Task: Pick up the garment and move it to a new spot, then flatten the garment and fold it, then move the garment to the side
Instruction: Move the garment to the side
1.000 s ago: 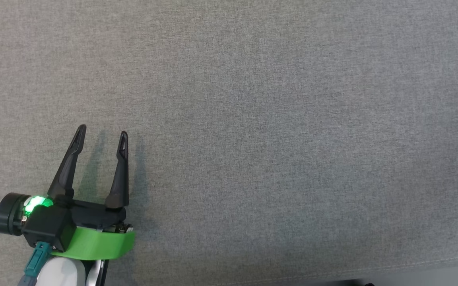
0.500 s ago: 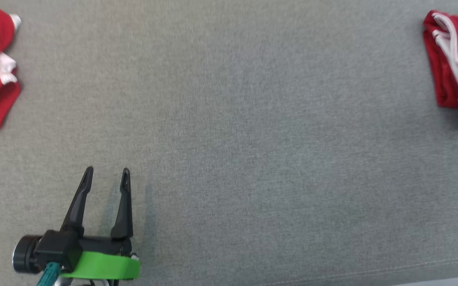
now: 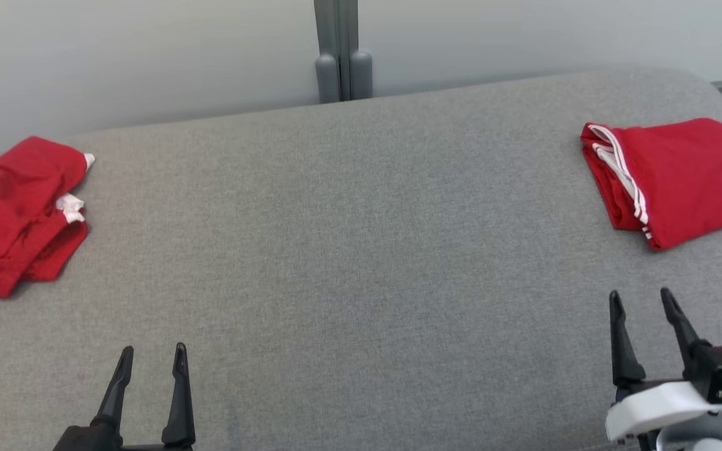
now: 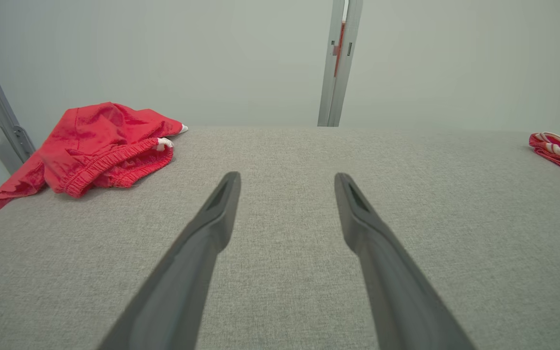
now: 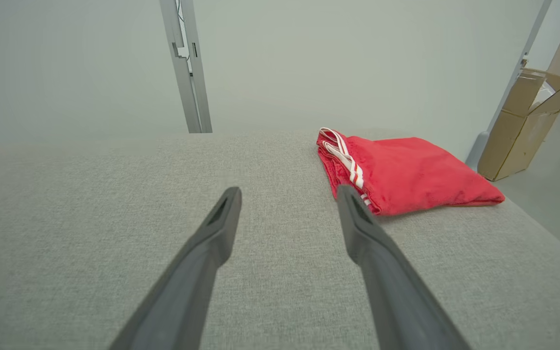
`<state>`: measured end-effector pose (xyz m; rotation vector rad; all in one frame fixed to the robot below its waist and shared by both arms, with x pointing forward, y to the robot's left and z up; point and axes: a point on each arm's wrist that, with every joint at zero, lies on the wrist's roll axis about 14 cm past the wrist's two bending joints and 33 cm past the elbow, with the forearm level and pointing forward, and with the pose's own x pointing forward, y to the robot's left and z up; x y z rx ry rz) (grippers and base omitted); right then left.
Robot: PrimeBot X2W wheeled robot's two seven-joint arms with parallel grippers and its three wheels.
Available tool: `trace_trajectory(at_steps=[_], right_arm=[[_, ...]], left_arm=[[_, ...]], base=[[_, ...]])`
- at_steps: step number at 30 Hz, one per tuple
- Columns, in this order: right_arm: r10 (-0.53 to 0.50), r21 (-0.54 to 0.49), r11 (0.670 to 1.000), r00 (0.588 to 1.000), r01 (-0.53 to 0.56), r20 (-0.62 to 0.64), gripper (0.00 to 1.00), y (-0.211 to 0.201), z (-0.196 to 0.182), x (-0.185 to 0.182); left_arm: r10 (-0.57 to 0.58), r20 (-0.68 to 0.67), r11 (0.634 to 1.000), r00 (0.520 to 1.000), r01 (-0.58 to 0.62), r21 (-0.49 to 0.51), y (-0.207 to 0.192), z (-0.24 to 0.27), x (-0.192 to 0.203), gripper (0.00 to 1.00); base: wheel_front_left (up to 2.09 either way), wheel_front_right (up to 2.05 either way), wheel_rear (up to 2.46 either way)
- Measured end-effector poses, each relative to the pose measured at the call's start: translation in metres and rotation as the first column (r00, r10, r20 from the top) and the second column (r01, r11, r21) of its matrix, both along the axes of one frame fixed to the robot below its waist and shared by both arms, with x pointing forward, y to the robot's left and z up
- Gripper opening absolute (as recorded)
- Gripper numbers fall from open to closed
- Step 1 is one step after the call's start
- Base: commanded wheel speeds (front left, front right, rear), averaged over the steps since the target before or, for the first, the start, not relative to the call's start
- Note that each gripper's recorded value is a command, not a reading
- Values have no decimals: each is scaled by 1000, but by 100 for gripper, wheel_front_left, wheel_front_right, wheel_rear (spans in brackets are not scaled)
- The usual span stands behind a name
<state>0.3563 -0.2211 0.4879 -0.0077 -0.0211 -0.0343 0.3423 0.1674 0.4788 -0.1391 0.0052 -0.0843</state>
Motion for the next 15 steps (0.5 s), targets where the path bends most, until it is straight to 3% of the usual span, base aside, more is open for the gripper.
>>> trace_trajectory(at_steps=[5,15], right_arm=[[-14,22,1000,1000,14,-12,100,2,-5,-27],[27,50,998,1000,-27,7,100,17,-1,-29]], left_arm=[[8,38,1000,999,-8,1,1,12,-9,100],[22,48,1000,999,-22,-5,4,14,-20,100]], base=[[0,0,0],[0,0,0]])
